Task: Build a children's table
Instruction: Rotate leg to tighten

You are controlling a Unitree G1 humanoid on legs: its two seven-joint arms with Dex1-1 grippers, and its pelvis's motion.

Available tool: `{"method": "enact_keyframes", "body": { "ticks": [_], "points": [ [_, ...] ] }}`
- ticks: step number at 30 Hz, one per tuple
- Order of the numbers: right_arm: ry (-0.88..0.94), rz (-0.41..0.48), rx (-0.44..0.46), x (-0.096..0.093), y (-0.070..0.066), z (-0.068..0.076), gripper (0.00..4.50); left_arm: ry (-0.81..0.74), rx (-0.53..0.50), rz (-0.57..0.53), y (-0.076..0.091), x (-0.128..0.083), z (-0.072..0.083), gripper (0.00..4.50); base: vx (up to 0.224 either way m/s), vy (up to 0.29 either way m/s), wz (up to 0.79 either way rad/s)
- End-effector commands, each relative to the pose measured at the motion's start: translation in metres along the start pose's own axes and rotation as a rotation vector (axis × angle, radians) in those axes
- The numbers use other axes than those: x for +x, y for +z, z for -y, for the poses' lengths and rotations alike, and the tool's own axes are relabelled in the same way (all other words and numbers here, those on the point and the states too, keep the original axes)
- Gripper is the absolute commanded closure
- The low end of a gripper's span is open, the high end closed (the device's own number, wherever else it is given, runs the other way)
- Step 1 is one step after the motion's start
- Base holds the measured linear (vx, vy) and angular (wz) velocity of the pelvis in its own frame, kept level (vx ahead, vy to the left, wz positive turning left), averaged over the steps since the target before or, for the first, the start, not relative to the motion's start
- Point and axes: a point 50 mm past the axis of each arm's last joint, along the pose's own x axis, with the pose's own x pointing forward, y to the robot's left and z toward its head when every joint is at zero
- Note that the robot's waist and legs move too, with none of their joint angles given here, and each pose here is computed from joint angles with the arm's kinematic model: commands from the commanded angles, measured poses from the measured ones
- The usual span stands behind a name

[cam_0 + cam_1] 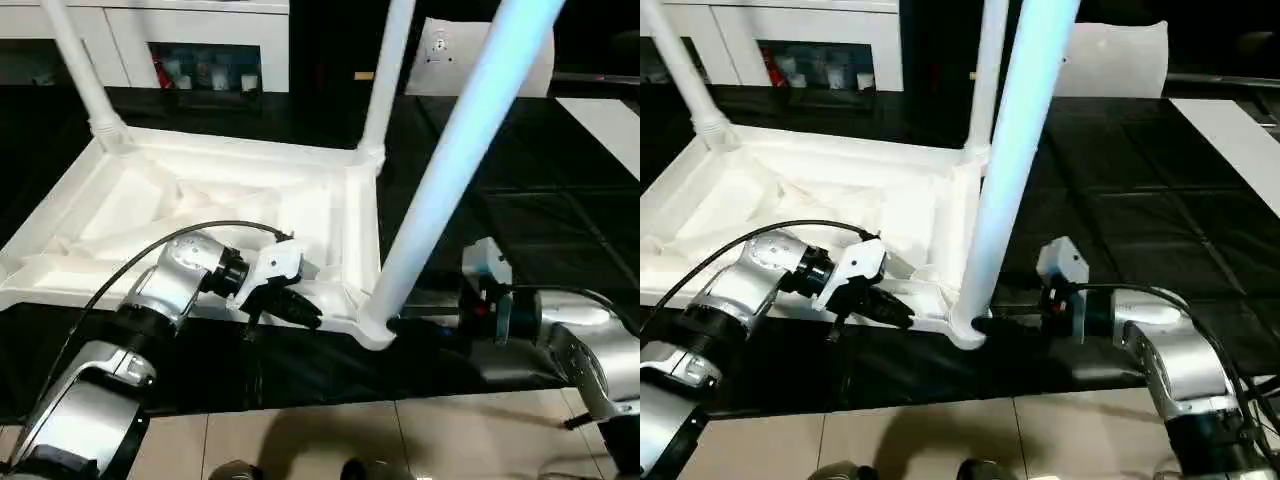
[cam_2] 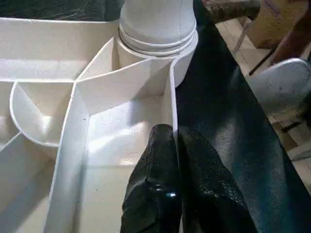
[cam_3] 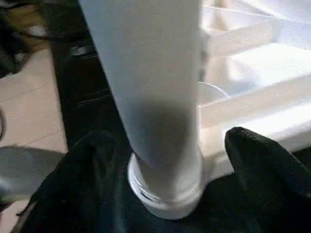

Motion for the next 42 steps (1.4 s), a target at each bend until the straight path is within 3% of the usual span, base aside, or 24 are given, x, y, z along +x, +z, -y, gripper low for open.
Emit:
{"method": "enact_keyframes", "body": {
  "ticks": [1, 16, 21, 26, 30, 36, 40, 42],
  "points": [
    [0.051, -0.008, -0.016, 0.001, 0.001, 0.000, 0.90, -0.109, 0.035, -0.034, 0.003, 0.011, 0.004, 4.50, 0.000, 0.000, 0.00],
    [0.106, -0.052, -0.034, 0.002, -0.001, 0.003, 2.26, -0.129, 0.051, -0.041, 0.003, 0.013, 0.004, 4.50, 0.000, 0.000, 0.00],
    [0.121, -0.064, -0.042, 0.003, -0.002, 0.003, 2.49, -0.131, 0.051, -0.044, 0.002, 0.013, 0.005, 4.50, 0.000, 0.000, 0.00],
    [0.124, -0.035, 0.013, 0.010, -0.007, -0.004, 2.53, -0.033, -0.002, 0.010, 0.005, 0.017, -0.002, 4.50, 0.000, 0.000, 0.00],
    [0.030, -0.002, 0.075, 0.023, -0.010, -0.012, 2.54, 0.120, -0.089, 0.065, 0.012, 0.027, -0.013, 4.50, 0.000, 0.000, 0.00],
    [-0.254, 0.016, 0.184, 0.057, -0.016, -0.009, 2.55, 0.268, -0.212, 0.163, 0.032, 0.051, -0.024, 4.50, -0.010, 0.003, -0.01],
    [-0.368, 0.067, 0.267, 0.079, -0.008, -0.006, 2.57, 0.335, -0.264, 0.197, 0.042, 0.064, -0.029, 4.50, 0.000, 0.000, 0.00],
    [-0.524, 0.098, 0.337, 0.106, 0.002, 0.004, 2.57, 0.418, -0.314, 0.247, 0.056, 0.076, -0.036, 4.50, 0.000, 0.000, 0.00]
  ]
}}
